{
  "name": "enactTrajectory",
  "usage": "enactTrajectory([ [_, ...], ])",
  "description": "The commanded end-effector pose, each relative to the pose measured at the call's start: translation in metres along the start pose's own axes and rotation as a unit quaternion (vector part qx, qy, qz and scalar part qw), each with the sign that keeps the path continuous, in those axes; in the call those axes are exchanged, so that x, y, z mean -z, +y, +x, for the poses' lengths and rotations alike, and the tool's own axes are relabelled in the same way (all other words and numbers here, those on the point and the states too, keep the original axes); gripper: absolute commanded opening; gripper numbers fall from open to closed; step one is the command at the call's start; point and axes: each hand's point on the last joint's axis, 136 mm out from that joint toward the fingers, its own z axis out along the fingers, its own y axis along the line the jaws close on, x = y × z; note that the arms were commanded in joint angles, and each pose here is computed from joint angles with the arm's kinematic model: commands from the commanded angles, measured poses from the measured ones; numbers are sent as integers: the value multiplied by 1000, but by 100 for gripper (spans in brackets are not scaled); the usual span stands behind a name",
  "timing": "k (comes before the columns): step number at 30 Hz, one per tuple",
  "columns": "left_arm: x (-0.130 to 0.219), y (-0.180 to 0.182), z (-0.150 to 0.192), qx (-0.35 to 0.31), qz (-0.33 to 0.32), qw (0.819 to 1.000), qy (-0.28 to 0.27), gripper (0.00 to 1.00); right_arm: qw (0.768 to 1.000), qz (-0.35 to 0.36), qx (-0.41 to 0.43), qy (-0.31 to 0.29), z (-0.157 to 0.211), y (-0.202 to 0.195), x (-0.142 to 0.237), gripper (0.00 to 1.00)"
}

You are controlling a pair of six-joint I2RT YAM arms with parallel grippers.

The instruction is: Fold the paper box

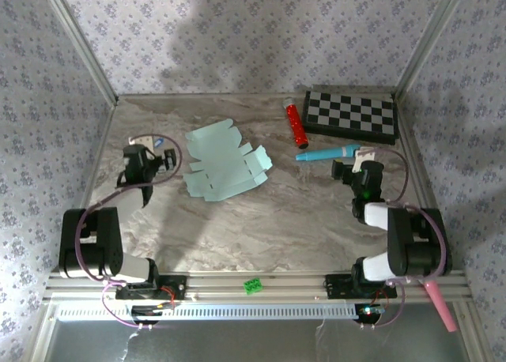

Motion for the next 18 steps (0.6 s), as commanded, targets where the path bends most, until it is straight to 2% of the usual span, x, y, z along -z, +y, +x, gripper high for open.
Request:
enactTrajectory([
  [1, 11, -9, 9, 69, 12, 994, 83, 100, 998, 19, -33, 47, -15, -8, 7, 100],
  [3, 13, -28, 9, 74, 44, 991, 106, 99, 995, 16, -51, 88, -16, -6, 12, 99],
  [5, 15, -53, 6, 50, 70, 989, 120, 94, 989, -2, -82, 120, -20, 2, 18, 100],
  [8, 15, -97, 1, 10, 118, 982, 146, 85, 980, -83, -91, 154, -22, 39, 25, 100],
  [11, 8, -142, 0, -6, 186, 966, 182, 68, 975, -130, -47, 173, -23, 81, 33, 98],
  [15, -16, -176, 4, -25, 210, 952, 223, 49, 965, -190, -11, 178, -30, 140, 47, 90],
  [17, -32, -184, 4, -20, 213, 948, 236, 36, 959, -220, 1, 179, -32, 172, 54, 84],
  [18, -42, -187, 4, -17, 211, 948, 240, 34, 954, -240, 8, 181, -31, 192, 57, 81],
])
